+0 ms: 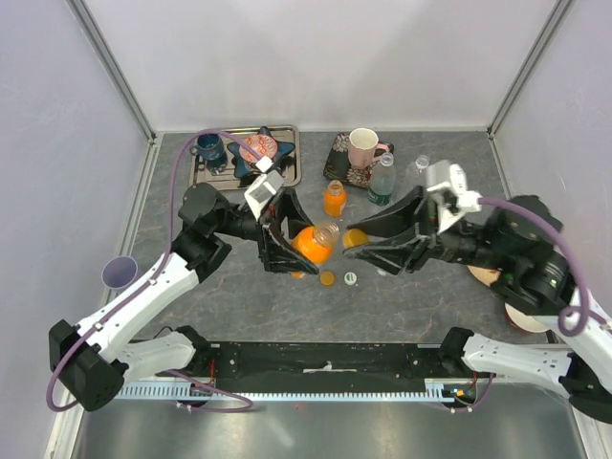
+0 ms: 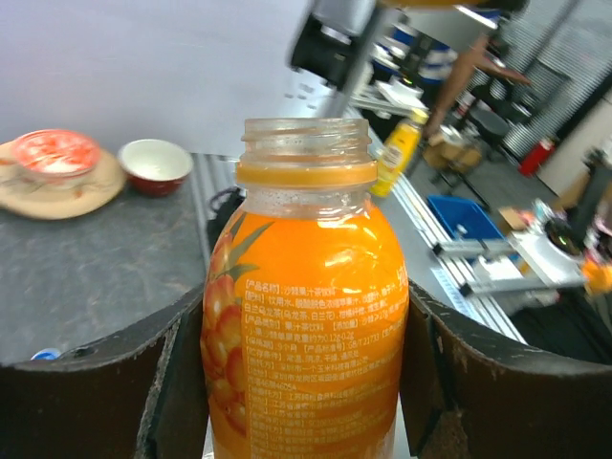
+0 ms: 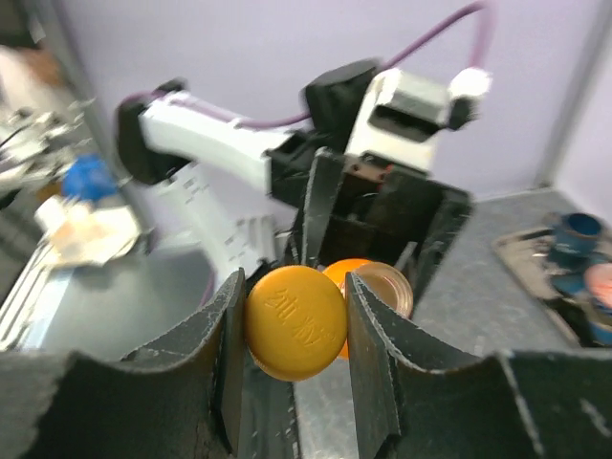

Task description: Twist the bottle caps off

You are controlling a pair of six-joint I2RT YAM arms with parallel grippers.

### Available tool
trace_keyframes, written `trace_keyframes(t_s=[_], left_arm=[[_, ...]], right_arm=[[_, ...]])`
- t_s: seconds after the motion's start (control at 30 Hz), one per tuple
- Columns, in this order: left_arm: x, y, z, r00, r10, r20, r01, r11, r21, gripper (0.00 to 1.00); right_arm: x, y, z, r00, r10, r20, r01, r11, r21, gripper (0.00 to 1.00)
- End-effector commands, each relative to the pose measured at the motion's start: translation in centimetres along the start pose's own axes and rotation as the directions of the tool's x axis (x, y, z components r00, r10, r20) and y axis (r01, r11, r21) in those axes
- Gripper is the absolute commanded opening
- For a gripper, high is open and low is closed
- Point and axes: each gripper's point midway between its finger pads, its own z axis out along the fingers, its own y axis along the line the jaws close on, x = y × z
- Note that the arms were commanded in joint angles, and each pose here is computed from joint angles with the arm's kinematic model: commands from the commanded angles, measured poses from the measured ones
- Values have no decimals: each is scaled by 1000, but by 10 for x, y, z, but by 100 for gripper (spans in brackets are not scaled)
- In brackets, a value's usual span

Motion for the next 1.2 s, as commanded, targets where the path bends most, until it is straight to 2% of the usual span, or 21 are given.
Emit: trace_keyframes(t_s=[0.0, 0.03, 0.07, 0.1, 0.13, 0.17, 0.2, 0.23, 0.27, 0.37, 0.5, 0.57, 0.6, 0.67, 0.7, 0.83, 1.0, 1.13, 1.17], left_arm=[[-10, 25, -17, 993, 86, 77, -65, 968, -244, 36], [-5, 30, -22, 995, 63, 71, -39, 953, -300, 36], [-9, 45, -30, 990, 116, 82, -73, 912, -404, 36], [-14, 42, -38, 984, 151, 89, -94, 882, -461, 37], [-9, 50, -48, 987, 133, 85, -67, 841, -538, 37], [-14, 70, -69, 980, 169, 104, -55, 732, -679, 37], [-18, 72, -82, 973, 201, 118, -49, 671, -740, 37], [-26, 62, -98, 958, 249, 140, -42, 606, -795, 38], [-20, 70, -122, 951, 268, 154, 1, 494, -869, 38], [-22, 50, -151, 917, 362, 167, 13, 392, -920, 39], [-14, 36, -168, 915, 376, 147, 15, 332, -943, 39], [-10, 29, -171, 914, 380, 142, 11, 326, -945, 39], [-6, 29, -173, 918, 372, 139, 14, 319, -948, 39], [-4, 24, -176, 912, 384, 146, 18, 319, -948, 39], [-2, 24, -181, 910, 387, 149, 29, 297, -954, 39], [5, 20, -184, 912, 383, 149, 33, 293, -956, 39], [10, 17, -186, 912, 382, 149, 36, 287, -957, 39], [13, 17, -187, 917, 372, 142, 33, 286, -958, 40], [14, 18, -186, 919, 370, 137, 27, 286, -958, 40]], right_arm=[[-19, -57, -30, 994, -32, 106, -12, 921, 389, 0], [-7, -82, -38, 995, -20, 100, -34, 858, 512, 0], [2, -96, -42, 995, 5, 96, -59, 817, 573, 0], [13, -105, -44, 996, 26, 86, -74, 784, 617, 0], [44, -126, -45, 997, 66, 37, -73, 718, 692, 0], [61, -133, -43, 995, 104, 14, -83, 696, 713, 0], [81, -140, -40, 990, 138, -16, -83, 681, 728, 0], [121, -150, -33, 976, 202, -84, -72, 660, 747, 0], [143, -151, -26, 963, 242, -119, -77, 669, 739, 0], [219, -155, -2, 900, 389, -197, -135, 678, 722, 0], [299, -166, 19, 818, 516, -254, -183, 652, 736, 0], [314, -170, 30, 810, 528, -255, -199, 656, 728, 0], [336, -173, 33, 784, 552, -285, -187, 647, 739, 0], [347, -179, 43, 769, 567, -295, -190, 643, 742, 0], [365, -182, 45, 748, 583, -319, -173, 634, 754, 0], [389, -191, 60, 726, 608, -320, -189, 625, 758, 0], [434, -193, 64, 657, 660, -365, -178, 606, 775, 0], [451, -192, 62, 626, 683, -375, -174, 592, 787, 0], [453, -191, 62, 625, 684, -377, -175, 593, 786, 9]])
